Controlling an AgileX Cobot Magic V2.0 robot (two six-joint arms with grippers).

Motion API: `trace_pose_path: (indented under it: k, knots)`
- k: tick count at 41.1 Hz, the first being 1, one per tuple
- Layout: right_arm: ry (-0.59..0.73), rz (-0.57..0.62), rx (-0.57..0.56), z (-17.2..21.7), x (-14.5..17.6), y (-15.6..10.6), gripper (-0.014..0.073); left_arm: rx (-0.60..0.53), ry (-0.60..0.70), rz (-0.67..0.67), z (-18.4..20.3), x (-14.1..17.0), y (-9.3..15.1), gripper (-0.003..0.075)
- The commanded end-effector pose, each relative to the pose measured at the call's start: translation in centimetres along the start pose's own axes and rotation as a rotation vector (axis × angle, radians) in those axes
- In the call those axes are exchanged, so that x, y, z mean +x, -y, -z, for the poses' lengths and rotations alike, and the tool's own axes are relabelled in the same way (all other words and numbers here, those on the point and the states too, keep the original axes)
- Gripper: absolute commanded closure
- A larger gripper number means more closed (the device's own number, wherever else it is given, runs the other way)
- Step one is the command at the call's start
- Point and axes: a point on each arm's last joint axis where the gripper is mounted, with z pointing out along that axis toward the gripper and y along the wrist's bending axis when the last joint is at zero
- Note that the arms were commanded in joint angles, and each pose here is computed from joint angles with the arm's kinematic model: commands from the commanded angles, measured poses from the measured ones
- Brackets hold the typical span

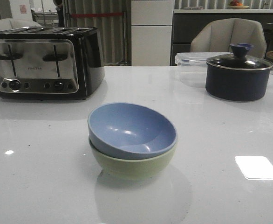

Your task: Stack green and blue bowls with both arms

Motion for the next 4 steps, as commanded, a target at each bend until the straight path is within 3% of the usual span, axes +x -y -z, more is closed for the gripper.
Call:
trace_pose_path:
  k: [1, 4]
  knots:
    - [0.122, 0.003, 0.012, 0.24, -1.16, 0.09, 0.0559, 0.006, 0.099, 0.015, 0.15, -0.72, 0.03, 0.0622]
    - [0.122, 0.003, 0.012, 0.24, -1.16, 0.09, 0.0559, 0.006, 0.099, 0.015, 0.15, -0.72, 0.03, 0.0622]
